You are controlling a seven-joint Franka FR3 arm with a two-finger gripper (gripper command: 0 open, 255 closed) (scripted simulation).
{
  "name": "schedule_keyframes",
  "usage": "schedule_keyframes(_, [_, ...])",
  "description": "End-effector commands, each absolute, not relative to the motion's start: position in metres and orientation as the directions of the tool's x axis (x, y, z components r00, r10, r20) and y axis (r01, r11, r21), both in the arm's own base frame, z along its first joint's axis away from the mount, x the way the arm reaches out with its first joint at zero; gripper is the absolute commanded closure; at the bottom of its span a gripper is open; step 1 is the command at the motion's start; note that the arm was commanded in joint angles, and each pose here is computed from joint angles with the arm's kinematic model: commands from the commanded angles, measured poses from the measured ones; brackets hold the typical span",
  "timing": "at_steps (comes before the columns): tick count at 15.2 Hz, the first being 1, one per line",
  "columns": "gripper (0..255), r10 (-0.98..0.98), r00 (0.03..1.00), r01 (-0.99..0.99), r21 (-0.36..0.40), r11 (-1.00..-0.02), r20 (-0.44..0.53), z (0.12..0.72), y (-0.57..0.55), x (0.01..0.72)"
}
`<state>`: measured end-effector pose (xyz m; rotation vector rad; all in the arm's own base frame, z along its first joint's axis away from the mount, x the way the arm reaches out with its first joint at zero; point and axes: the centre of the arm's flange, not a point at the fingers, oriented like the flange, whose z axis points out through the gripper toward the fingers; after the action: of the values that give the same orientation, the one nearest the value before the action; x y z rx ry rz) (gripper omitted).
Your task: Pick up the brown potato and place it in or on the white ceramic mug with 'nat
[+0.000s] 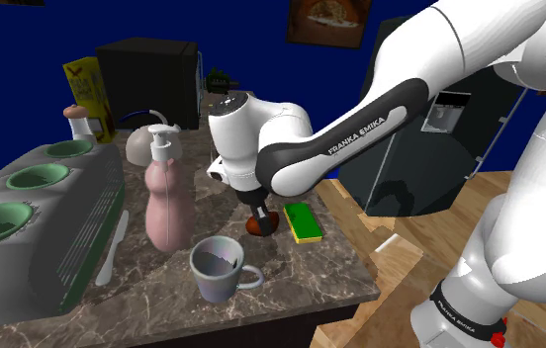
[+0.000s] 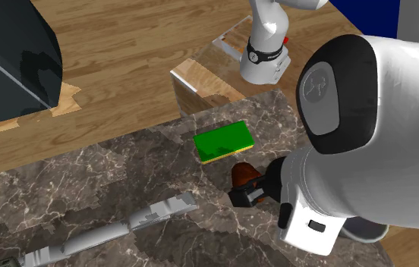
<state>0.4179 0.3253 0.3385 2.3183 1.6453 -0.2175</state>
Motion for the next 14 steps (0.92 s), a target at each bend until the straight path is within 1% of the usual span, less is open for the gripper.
schedule_keyframes(1, [0, 0.897, 0.336, 0.941, 0.147, -0.306, -0.286, 0.3362, 0.3243, 0.4179])
schedule_keyframes(6, [0, 0.897, 0.336, 0.941, 0.147, -0.306, -0.286, 0.3363, 0.3243, 0.4179])
schedule_keyframes(7, [255, 0.897, 0.336, 0.941, 0.147, -0.306, -0.286, 0.3363, 0.3243, 0.4179])
schedule_keyframes(14, [255, 0.897, 0.336, 0.941, 0.147, -0.306, -0.286, 0.3363, 0.3243, 0.4179])
